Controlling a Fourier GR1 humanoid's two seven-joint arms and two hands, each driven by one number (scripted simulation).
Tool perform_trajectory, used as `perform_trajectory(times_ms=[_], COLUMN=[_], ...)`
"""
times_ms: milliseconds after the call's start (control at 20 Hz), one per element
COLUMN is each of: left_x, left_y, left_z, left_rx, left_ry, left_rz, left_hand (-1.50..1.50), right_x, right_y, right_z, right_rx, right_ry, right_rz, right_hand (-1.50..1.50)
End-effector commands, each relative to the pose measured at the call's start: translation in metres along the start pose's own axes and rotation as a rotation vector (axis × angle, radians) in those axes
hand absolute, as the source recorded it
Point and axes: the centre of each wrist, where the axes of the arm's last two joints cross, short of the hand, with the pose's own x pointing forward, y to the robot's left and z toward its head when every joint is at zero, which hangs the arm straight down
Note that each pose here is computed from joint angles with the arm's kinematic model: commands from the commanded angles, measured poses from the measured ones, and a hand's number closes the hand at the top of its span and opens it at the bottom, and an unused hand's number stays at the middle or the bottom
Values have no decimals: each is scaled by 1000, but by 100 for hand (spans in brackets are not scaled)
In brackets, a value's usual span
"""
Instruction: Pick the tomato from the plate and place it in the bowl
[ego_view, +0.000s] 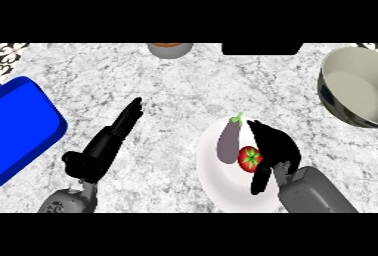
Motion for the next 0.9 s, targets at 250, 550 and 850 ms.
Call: perform_trajectory(times_ms=[250,550,850], left_x=[-12,-2,-2], left_y=[-1,11,4], left_z=[4,1,-6], left_rx=[3,11,30], left_ry=[-6,-6,-3], left_rz=[14,5,7], left_hand=[0,0,0], right_x=[-5,17,-59], right_y=[12,5,-19], right_z=[-22,-11,5], right_rx=[-70,-138,-48], right_ry=[-86,-77,-504], right_rz=[7,-10,263], right_hand=[150,150,150])
